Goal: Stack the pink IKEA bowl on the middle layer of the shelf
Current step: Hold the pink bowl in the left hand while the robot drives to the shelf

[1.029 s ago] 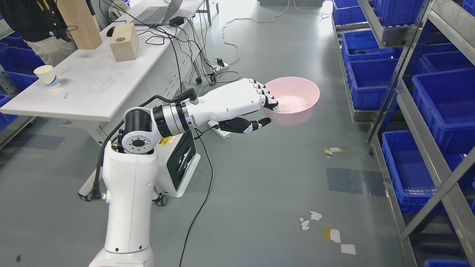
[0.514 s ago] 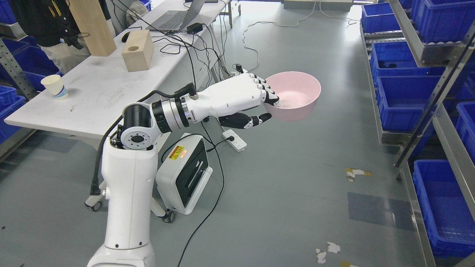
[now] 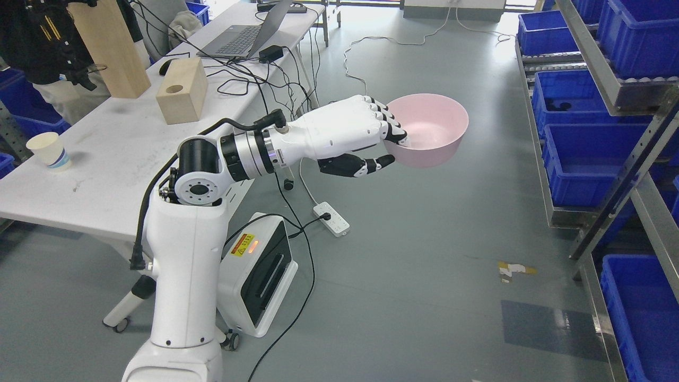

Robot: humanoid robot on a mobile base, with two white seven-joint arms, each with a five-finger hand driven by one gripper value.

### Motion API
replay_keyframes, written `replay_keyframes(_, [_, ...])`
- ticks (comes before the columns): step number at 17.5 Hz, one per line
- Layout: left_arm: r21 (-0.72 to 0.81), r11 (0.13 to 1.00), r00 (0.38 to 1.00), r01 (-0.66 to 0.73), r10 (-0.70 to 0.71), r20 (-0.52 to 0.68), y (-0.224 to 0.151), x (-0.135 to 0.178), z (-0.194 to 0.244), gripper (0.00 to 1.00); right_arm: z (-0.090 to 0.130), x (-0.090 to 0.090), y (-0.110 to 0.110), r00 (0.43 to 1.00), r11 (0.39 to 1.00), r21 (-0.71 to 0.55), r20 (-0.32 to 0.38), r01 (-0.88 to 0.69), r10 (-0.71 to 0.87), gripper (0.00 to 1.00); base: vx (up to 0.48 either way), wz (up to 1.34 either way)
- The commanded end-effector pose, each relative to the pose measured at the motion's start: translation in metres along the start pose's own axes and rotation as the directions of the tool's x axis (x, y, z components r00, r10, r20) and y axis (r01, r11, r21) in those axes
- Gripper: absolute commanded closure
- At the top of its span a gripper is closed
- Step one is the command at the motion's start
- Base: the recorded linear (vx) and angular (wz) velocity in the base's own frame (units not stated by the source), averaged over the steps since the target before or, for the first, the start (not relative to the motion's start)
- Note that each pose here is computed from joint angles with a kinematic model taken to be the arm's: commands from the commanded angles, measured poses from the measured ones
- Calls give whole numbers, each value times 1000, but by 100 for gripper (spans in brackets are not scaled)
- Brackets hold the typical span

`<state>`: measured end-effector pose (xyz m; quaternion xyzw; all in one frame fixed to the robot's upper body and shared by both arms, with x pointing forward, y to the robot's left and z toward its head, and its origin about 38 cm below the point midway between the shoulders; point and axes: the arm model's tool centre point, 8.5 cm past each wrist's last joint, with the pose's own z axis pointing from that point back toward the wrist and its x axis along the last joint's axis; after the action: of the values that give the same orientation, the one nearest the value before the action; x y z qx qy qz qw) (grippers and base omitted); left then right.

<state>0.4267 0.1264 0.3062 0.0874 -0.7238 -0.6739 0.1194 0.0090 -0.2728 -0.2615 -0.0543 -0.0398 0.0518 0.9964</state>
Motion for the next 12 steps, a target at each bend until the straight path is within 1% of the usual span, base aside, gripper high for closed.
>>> replay_keyframes(1, [-19, 996, 995, 85, -84, 51, 28, 6, -17, 97, 0, -9, -10, 1000, 1000, -16, -6, -2, 2, 0, 213, -109])
replay_keyframes(3, [-4, 994, 992, 111, -111, 57, 41, 5, -21, 97, 0, -9, -10, 1000, 1000, -16, -6, -2, 2, 0, 188, -82])
replay_keyframes(8, [-46, 994, 991, 102, -98, 92, 28, 11, -33, 100, 0, -9, -10, 1000, 1000, -16, -6, -2, 2, 0, 158, -99])
replay_keyframes(12, [-42, 993, 990, 110, -106, 92, 33, 11, -34, 100, 0, -9, -10, 1000, 1000, -16, -6, -2, 2, 0, 78, -534])
